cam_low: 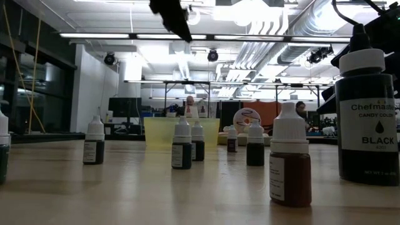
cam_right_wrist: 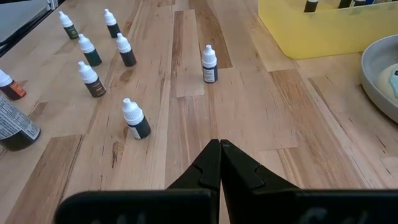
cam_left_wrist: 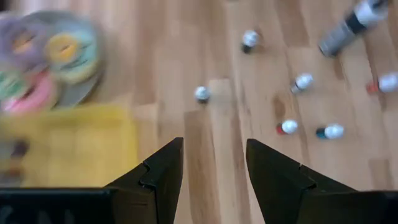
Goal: Pick & Place food coloring
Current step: Put the small black food coloring bottle into the bin
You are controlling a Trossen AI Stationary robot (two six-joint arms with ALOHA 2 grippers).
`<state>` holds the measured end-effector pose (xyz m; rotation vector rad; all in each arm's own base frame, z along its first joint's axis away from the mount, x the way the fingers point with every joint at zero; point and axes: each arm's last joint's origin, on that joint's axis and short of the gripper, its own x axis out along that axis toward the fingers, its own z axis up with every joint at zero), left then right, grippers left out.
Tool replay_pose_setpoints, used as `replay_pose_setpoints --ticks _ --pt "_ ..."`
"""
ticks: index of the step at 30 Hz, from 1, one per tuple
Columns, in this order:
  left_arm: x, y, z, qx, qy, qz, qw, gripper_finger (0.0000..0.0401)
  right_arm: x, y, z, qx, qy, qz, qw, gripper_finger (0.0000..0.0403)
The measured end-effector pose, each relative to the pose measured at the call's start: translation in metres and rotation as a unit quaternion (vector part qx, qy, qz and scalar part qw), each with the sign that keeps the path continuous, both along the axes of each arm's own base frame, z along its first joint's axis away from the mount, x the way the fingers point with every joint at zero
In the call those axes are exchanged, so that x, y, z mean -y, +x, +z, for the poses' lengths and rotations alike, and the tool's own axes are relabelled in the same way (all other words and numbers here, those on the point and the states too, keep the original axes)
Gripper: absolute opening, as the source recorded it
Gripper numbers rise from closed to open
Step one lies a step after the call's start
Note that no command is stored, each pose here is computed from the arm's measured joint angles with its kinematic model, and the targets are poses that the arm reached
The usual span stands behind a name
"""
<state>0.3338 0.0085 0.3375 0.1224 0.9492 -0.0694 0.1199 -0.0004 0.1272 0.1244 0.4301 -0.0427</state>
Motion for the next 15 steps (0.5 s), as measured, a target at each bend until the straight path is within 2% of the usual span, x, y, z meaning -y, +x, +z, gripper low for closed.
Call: replay_pose_setpoints --ticks 4,6,15 --pt "-0.006 0.007 -0.024 0.005 0.018 -0.085 0.996 0.017 0.0 0.0 0.0 -0.001 0.0 0.0 1.0 0.0" --pt "-0.01 0.01 -0.036 -0.007 0.026 -0.104 0.994 0.017 0.0 0.0 0.0 -0.001 0.0 0.0 1.0 0.0" --pt "-0.028 0.039 -0.069 -0.007 0.031 -0.094 0.995 0.017 0.0 0.0 0.0 -0.001 0.0 0.0 1.0 0.0"
